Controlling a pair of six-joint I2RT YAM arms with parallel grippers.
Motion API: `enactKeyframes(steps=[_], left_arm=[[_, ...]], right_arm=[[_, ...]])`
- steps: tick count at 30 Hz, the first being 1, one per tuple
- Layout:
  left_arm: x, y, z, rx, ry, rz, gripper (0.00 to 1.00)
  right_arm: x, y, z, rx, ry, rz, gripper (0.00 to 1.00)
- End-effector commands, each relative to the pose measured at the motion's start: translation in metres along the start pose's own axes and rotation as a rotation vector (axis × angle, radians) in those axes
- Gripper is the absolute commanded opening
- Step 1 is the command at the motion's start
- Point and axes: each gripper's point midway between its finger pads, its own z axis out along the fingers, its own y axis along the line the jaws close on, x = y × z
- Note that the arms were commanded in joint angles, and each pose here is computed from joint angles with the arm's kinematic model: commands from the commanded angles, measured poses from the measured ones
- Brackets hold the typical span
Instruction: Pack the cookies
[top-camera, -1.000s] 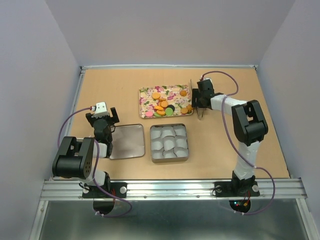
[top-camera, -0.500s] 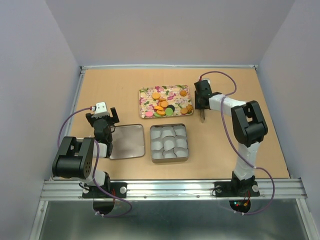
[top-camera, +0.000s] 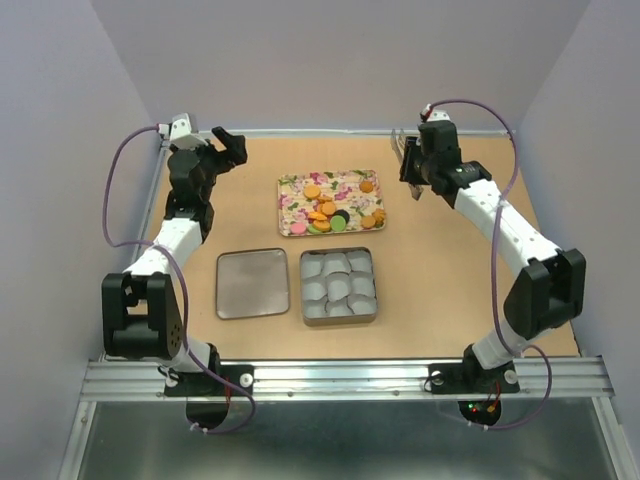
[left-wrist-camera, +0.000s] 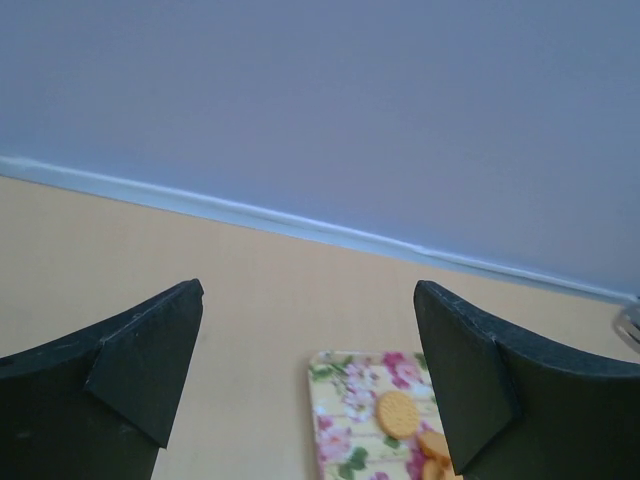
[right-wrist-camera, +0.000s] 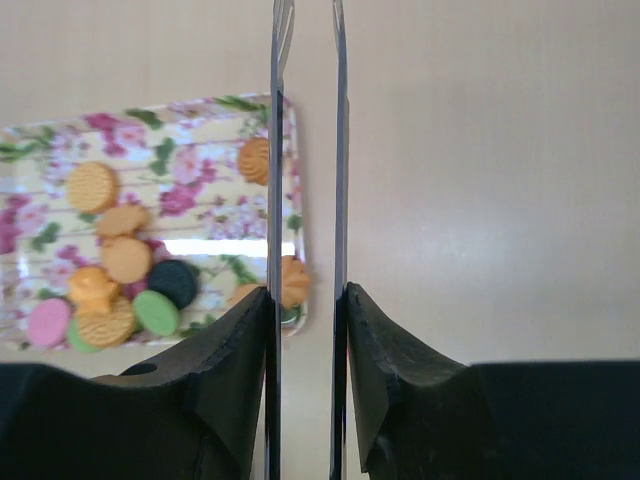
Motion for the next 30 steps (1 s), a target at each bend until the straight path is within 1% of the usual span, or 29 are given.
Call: enactKeyframes(steps=[1, 3, 4, 5, 6, 8, 9, 10, 11, 12, 13, 15, 17, 19, 20, 22, 26, 27, 30], left_arm=[[0.042, -0.048, -0.015, 0.174, 0.245, -0.24, 0.99], [0.033, -0.073, -0.017, 0.239, 0.262, -0.252, 0.99], [0.02, -0.085, -0.015, 0.268, 0.254, -0.262, 0.99], [0.022, -0.095, -0.017, 0.305, 0.281, -0.271, 0.99], [0.019, -0.102, -0.019, 0.331, 0.287, -0.277, 0.99], [0.015, -0.105, -0.024, 0.347, 0.281, -0.281, 0.99], [0.022, -0.098, -0.028, 0.326, 0.285, -0.263, 0.99], [0.014, -0.097, -0.03, 0.318, 0.262, -0.26, 0.99], [0.022, -0.083, -0.033, 0.262, 0.257, -0.243, 0.99], [0.017, -0.078, -0.039, 0.238, 0.237, -0.237, 0.99], [0.029, -0.062, -0.044, 0.179, 0.243, -0.223, 0.99], [0.024, -0.055, -0.055, 0.152, 0.211, -0.201, 0.99], [0.03, -0.041, -0.066, 0.096, 0.201, -0.175, 0.99], [0.033, -0.032, -0.072, 0.058, 0.202, -0.149, 0.99], [0.038, -0.022, -0.078, 0.012, 0.215, -0.134, 0.99], [0.046, -0.012, -0.083, -0.024, 0.234, -0.108, 0.99], [0.05, -0.007, -0.087, -0.065, 0.245, -0.131, 0.99], [0.054, -0.003, -0.088, -0.088, 0.269, -0.134, 0.98], [0.042, 0.004, -0.091, -0.143, 0.241, -0.128, 0.98]], right_arm=[[-0.024, 0.028, -0.046, -0.172, -0.055, 0.066, 0.4], [-0.021, 0.039, -0.059, -0.25, -0.041, 0.081, 0.4], [-0.023, 0.042, -0.065, -0.277, -0.045, 0.088, 0.4], [-0.023, 0.052, -0.076, -0.345, -0.04, 0.088, 0.4], [-0.02, 0.065, -0.084, -0.426, -0.012, 0.095, 0.4], [-0.015, 0.078, -0.097, -0.503, 0.018, 0.105, 0.39], [-0.01, 0.083, -0.102, -0.53, 0.036, 0.103, 0.39], [-0.006, 0.084, -0.103, -0.534, 0.052, 0.107, 0.39], [-0.001, 0.088, -0.105, -0.546, 0.069, 0.105, 0.39], [0.007, 0.09, -0.107, -0.555, 0.1, 0.102, 0.39], [0.017, 0.094, -0.107, -0.56, 0.126, 0.09, 0.4], [0.033, 0.098, -0.106, -0.562, 0.166, 0.07, 0.41], [0.053, 0.103, -0.105, -0.552, 0.205, 0.044, 0.42], [0.064, 0.103, -0.105, -0.546, 0.226, 0.036, 0.42], [0.077, 0.102, -0.103, -0.538, 0.256, 0.034, 0.42], [0.086, 0.102, -0.104, -0.536, 0.272, 0.033, 0.42], [0.116, 0.109, -0.103, -0.545, 0.345, 0.007, 0.42], [0.123, 0.112, -0.102, -0.547, 0.359, 0.0, 0.42], [0.133, 0.116, -0.095, -0.54, 0.381, -0.006, 0.41]])
